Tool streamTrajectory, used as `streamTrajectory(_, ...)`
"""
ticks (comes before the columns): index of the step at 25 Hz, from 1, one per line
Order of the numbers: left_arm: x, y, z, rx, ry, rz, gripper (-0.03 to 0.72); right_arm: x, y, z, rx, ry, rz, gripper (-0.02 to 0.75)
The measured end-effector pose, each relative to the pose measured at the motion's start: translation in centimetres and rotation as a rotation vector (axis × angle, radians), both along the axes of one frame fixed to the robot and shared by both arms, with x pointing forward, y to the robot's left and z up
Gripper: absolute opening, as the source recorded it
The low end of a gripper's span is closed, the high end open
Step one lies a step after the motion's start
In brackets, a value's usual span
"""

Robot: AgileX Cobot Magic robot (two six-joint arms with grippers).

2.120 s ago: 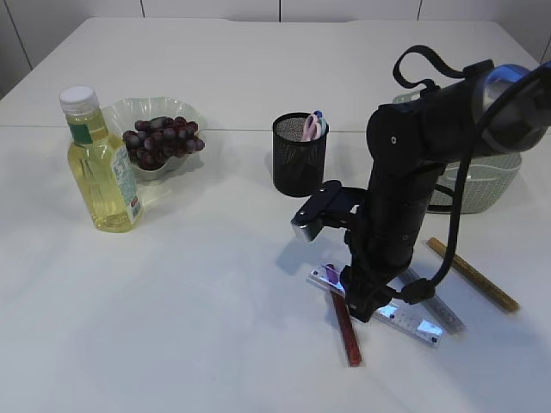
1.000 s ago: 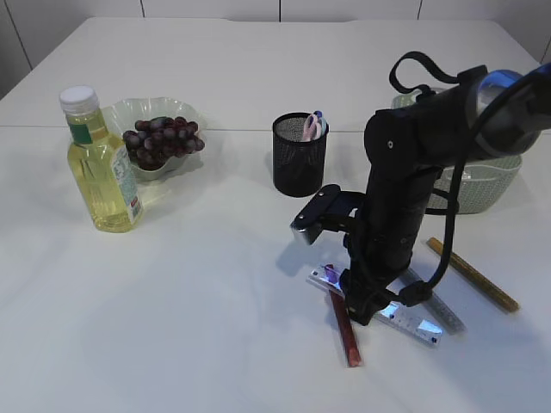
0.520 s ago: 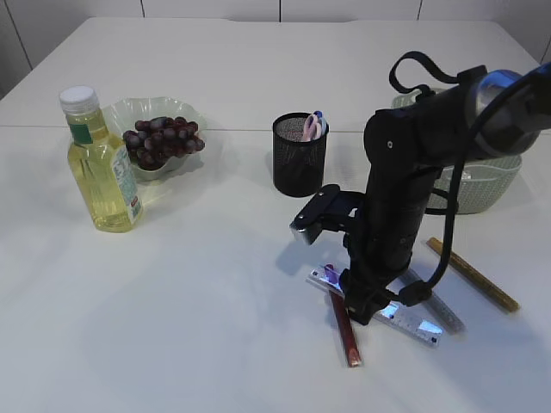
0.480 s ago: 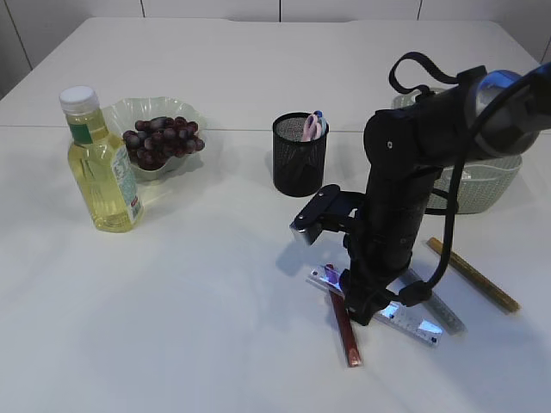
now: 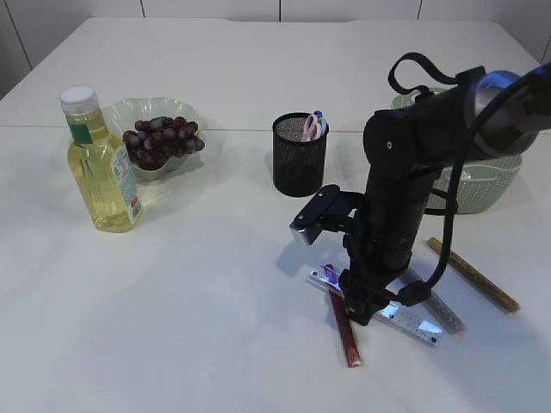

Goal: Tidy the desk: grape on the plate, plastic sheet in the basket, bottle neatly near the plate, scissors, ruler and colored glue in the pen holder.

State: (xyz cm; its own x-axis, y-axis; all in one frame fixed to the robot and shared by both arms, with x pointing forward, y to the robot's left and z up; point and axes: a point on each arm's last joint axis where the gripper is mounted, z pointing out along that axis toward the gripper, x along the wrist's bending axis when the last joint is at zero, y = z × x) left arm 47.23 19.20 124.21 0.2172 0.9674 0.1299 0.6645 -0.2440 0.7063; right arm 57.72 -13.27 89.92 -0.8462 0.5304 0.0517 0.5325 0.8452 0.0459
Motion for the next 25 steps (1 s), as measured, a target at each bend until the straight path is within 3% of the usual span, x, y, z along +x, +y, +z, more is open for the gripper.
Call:
streamTrajectory(4,0.0,0.0,0.0,0.0,0.0,0.0,0.241,0.0,0.0,0.0,0.0,0.0,0.0,0.44)
streamTrajectory(10,0.0,0.0,0.0,0.0,0.0,0.0,0.241,0.0,0.0,0.0,0.001,0.001,-0.001,0.309)
streamTrajectory(25,0.0,0.0,0.0,0.0,0.0,0.0,0.241,0.5,0.3,1.4,-0.011,0.038,-0.085,0.303)
